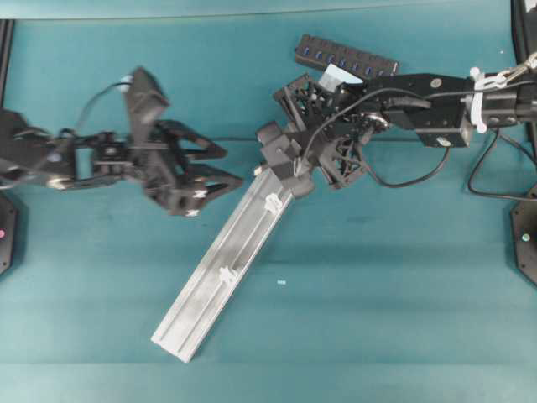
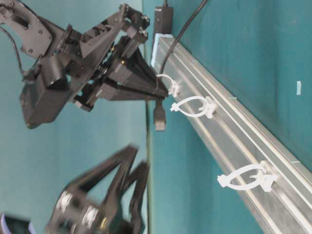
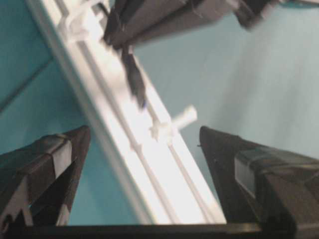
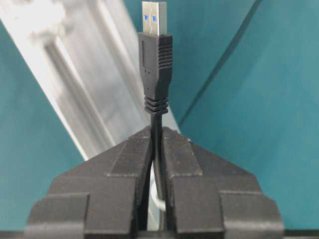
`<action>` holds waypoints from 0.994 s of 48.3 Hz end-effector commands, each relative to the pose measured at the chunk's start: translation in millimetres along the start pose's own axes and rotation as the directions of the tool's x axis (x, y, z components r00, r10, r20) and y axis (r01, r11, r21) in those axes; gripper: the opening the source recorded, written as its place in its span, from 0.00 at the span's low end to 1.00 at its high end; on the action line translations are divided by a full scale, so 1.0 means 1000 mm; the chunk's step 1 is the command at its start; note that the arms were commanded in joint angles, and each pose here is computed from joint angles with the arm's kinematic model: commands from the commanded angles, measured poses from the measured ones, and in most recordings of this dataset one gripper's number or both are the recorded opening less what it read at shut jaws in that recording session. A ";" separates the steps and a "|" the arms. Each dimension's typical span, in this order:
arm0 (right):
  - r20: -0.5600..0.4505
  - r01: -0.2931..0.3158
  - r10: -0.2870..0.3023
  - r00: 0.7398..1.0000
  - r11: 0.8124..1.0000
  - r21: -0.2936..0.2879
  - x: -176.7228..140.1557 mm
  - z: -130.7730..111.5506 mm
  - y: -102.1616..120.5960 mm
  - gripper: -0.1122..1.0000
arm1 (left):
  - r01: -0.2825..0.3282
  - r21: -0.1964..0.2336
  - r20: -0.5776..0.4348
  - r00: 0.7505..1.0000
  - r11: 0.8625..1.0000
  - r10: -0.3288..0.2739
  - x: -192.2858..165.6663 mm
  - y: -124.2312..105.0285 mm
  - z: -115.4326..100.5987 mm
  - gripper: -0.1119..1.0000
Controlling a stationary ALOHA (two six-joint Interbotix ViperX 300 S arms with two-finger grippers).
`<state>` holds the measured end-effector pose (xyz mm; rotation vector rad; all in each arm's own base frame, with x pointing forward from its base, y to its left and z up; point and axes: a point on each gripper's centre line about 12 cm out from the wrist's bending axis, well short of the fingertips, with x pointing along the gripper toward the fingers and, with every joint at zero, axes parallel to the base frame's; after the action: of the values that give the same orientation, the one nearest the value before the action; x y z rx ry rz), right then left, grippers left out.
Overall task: Pass the USB cable through three rings with both arms.
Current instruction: 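Regrasp the cable near the plug with the right gripper, retract left, then push the plug through the second white ring with the right gripper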
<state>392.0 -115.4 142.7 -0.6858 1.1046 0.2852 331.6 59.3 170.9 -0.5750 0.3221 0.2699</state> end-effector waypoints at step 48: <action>-0.055 -0.121 0.111 0.992 0.963 -0.240 0.016 0.016 0.040 0.16 | 0.040 -0.031 0.050 0.998 0.999 -0.039 -0.084 -0.010 0.010 0.95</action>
<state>387.6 -83.7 123.6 -0.8421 1.1613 0.4929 258.0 43.8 207.0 -0.6124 0.2847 0.2609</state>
